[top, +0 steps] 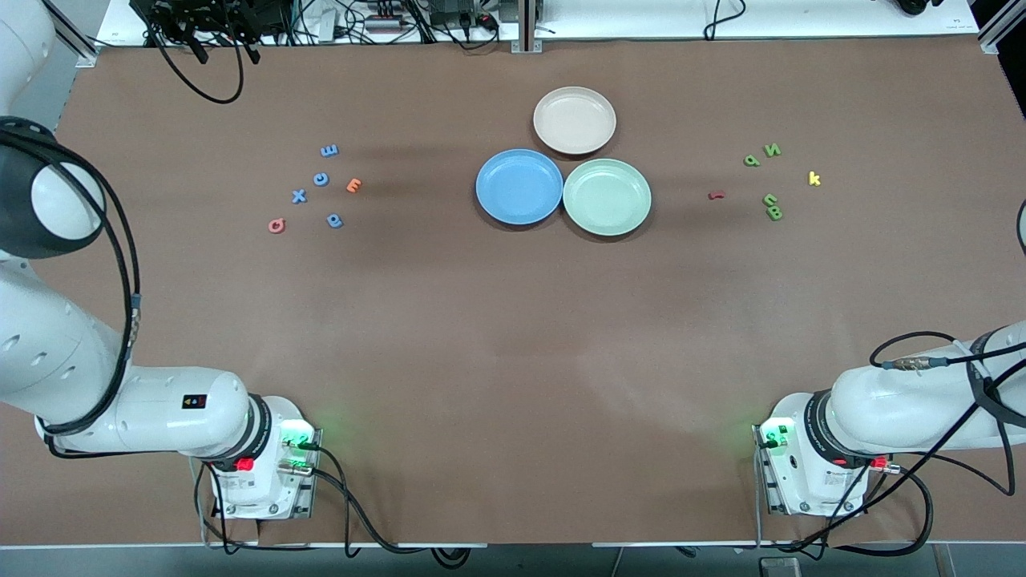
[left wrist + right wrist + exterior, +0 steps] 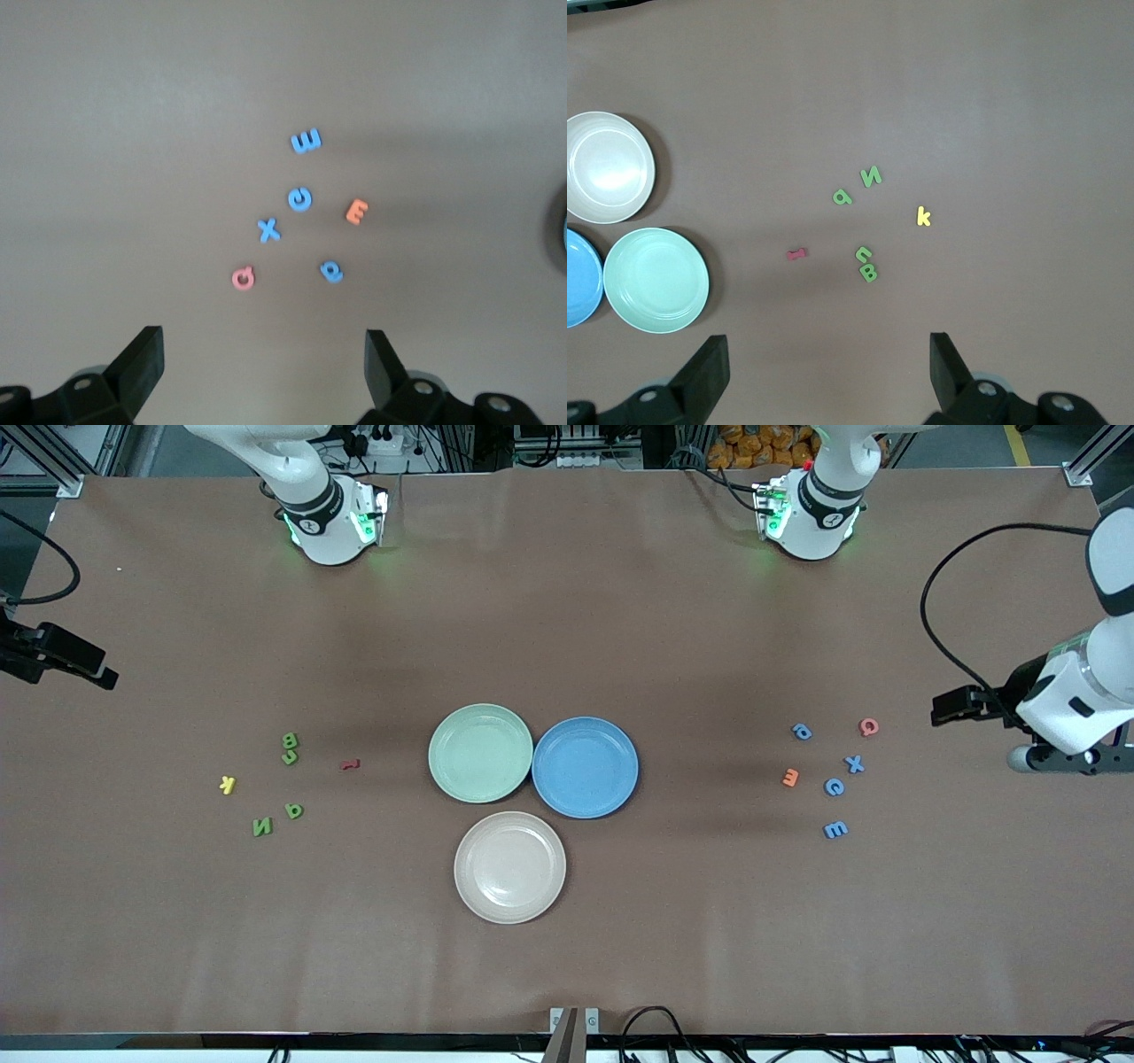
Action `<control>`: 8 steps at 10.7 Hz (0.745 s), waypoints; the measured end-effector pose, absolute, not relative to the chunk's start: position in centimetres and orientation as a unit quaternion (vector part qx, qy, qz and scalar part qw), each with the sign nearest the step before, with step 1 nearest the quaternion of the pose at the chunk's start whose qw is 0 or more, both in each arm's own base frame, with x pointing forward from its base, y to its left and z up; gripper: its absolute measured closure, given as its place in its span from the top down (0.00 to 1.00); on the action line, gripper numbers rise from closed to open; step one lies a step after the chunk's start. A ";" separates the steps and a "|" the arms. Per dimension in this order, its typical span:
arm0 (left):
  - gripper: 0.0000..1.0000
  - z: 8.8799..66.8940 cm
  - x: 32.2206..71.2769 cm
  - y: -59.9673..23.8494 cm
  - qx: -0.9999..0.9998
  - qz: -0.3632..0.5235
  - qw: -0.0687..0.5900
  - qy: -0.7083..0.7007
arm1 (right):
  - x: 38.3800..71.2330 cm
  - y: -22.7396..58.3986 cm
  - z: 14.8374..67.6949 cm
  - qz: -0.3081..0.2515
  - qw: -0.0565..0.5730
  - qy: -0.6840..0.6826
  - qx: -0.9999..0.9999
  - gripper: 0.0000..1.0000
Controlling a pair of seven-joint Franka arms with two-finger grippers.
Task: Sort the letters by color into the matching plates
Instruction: 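Move the left gripper toward the blue letters while the right gripper reaches green letters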
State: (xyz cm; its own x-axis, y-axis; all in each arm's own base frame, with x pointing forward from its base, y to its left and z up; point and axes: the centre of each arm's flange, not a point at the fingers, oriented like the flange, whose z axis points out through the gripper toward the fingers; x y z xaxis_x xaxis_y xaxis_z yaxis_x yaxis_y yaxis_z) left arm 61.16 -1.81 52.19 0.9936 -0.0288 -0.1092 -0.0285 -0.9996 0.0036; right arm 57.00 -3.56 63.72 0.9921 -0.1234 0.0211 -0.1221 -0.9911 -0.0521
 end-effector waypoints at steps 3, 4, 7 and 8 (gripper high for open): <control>1.00 48.2 63.4 -2.2 0.999 -0.047 -0.002 -0.018 | 57.3 -3.5 63.0 -0.006 0.025 0.061 -0.998 1.00; 1.00 46.8 64.0 -2.2 0.999 -0.050 -0.002 -0.018 | 57.4 -3.4 62.7 -0.003 0.025 0.060 -0.998 1.00; 1.00 44.7 64.9 -2.8 0.998 -0.052 -0.023 -0.032 | 58.4 -2.3 60.4 -0.007 0.026 0.055 -0.998 1.00; 1.00 44.2 65.0 -2.8 0.998 -0.051 -0.026 -0.035 | 58.7 -2.1 59.3 -0.010 0.026 0.064 -0.998 1.00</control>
State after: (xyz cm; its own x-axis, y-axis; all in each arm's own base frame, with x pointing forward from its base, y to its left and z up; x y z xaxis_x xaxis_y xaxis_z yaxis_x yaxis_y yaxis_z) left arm 65.03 -2.77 44.24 0.9923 -0.0668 -0.1043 -0.0721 -0.9963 -0.0477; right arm 58.74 -2.13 59.29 0.9916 -0.1279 0.0171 -0.1268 -0.9905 -0.0528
